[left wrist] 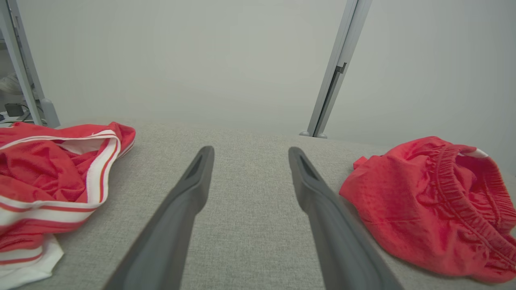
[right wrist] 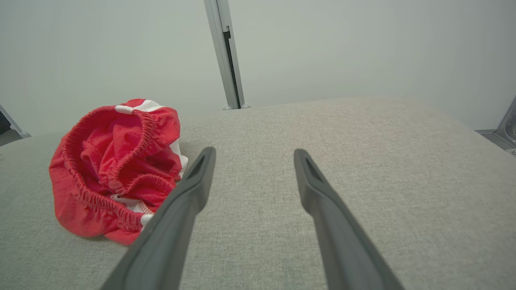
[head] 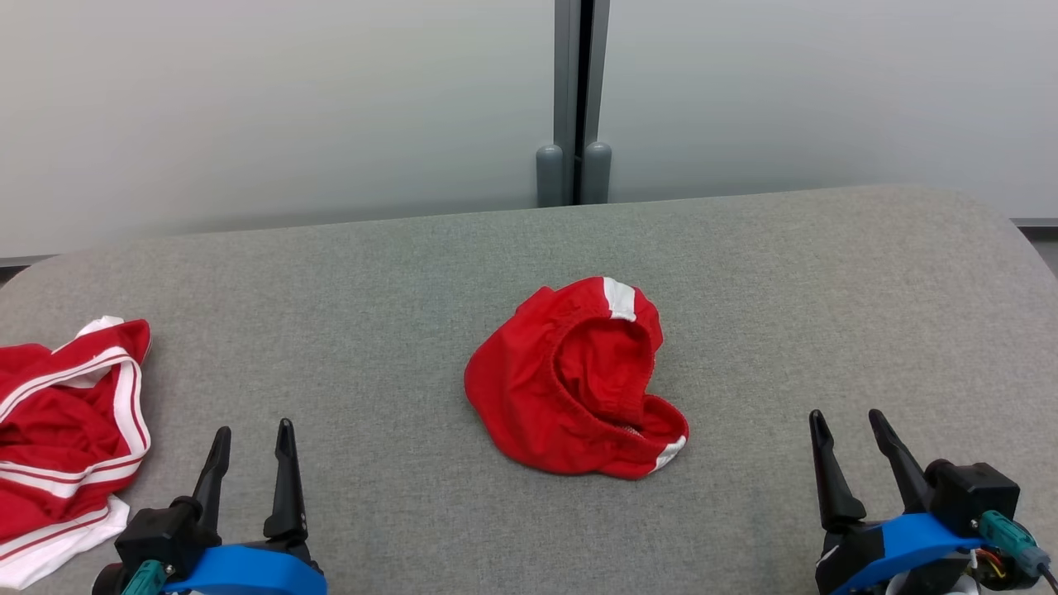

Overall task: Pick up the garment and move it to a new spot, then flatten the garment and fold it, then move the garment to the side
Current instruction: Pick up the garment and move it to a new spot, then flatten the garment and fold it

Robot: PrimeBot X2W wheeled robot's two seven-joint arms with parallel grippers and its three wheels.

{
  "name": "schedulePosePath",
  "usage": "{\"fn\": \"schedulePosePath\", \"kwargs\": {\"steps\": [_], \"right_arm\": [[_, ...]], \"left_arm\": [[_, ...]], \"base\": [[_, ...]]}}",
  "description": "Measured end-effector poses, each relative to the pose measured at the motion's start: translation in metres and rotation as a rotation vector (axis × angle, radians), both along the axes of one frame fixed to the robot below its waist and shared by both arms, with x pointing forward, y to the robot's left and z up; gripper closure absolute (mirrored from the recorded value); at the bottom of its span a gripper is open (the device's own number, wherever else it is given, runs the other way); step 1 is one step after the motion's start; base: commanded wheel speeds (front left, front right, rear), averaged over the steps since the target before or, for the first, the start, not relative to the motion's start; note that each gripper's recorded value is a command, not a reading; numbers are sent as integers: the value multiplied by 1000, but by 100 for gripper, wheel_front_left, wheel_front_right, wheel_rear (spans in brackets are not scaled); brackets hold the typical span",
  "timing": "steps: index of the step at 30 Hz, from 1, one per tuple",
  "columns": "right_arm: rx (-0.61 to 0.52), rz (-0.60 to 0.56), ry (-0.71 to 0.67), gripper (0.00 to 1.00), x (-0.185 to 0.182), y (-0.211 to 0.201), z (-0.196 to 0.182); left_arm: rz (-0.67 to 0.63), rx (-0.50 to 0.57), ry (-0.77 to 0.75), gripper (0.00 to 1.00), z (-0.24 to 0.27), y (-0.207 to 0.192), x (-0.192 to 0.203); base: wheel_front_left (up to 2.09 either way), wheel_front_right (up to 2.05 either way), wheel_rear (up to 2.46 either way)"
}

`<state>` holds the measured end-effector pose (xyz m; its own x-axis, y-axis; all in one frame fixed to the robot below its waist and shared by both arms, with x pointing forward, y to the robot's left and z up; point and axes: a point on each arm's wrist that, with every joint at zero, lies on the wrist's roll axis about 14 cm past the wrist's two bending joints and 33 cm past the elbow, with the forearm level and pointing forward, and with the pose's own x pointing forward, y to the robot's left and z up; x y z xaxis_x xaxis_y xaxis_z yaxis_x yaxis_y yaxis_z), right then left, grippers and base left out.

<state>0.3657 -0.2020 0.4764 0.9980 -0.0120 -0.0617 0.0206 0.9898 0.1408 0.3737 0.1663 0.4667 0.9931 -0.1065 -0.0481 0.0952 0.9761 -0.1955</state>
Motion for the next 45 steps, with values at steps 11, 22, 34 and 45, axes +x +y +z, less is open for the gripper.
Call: {"fn": "schedulePosePath", "kwargs": {"steps": [11, 22, 34, 45], "right_arm": [[8, -7, 9, 0, 0, -1, -6], [10, -1, 9, 0, 1, 1, -6], [37, -25, 32, 0, -3, -5, -15], [47, -64, 52, 0, -13, -15, -23]], "left_arm": [[-20, 3, 11, 0, -5, -5, 3], [-191, 7, -23, 0, 10, -60, 23], [-589, 100, 100, 0, -2, -189, 45], [-578, 217, 240, 0, -37, -202, 78]], "base": [[0, 0, 0], [0, 0, 0], [0, 0, 0], [0, 0, 0]]}}
